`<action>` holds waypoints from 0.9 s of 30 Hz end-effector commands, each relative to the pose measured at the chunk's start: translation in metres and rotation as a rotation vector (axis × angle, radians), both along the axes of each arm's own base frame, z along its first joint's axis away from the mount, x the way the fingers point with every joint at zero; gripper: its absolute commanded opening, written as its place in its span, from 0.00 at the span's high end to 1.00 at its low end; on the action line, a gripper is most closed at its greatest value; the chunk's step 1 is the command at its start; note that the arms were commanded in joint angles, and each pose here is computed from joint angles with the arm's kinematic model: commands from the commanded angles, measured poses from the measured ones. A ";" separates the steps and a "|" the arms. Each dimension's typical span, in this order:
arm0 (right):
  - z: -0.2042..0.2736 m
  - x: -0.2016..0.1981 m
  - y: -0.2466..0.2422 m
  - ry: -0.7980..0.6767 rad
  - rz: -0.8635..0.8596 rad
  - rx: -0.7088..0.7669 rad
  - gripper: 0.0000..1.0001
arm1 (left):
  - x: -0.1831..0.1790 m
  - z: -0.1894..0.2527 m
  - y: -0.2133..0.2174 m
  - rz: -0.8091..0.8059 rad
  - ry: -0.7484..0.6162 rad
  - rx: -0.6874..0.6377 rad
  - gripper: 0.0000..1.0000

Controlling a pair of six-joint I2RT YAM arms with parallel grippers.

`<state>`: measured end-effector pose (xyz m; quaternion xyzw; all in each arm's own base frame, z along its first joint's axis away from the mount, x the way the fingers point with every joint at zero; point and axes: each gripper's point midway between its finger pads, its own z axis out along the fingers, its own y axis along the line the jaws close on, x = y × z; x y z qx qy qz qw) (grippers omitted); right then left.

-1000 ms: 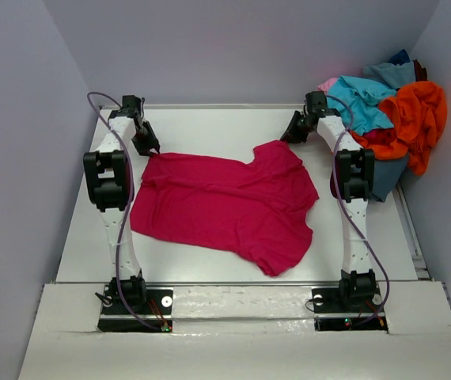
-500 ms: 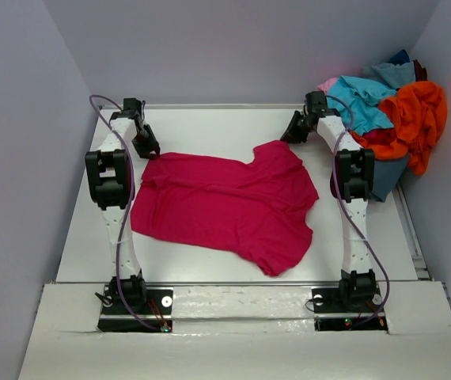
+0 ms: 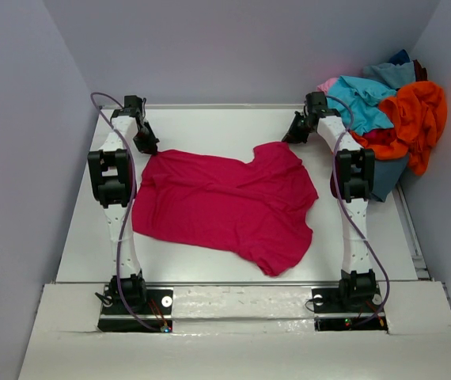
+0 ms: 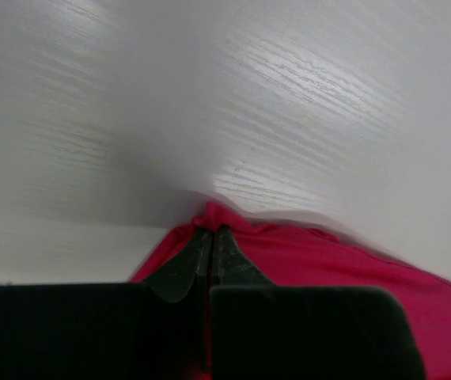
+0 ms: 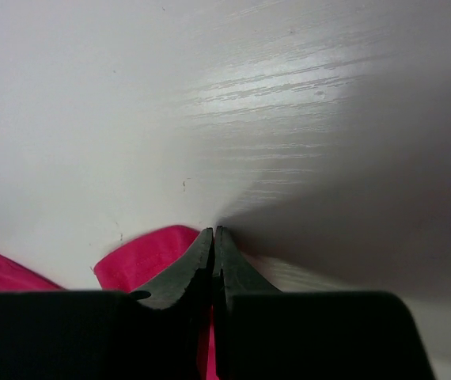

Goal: Fold and stack the t-shirts
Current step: Flatten the tshirt out

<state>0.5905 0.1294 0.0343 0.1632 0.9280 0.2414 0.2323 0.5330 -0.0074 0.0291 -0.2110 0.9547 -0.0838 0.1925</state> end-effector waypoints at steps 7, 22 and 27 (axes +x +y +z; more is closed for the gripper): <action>0.025 -0.007 -0.006 -0.011 0.001 -0.030 0.93 | -0.003 0.005 0.003 -0.004 0.003 0.045 0.94; 0.136 -0.017 -0.012 -0.186 0.022 -0.062 0.93 | 0.027 0.088 -0.013 -0.052 -0.206 0.055 0.94; 0.159 -0.019 -0.011 -0.215 0.027 -0.055 0.93 | 0.033 0.099 -0.016 -0.059 -0.238 0.041 0.94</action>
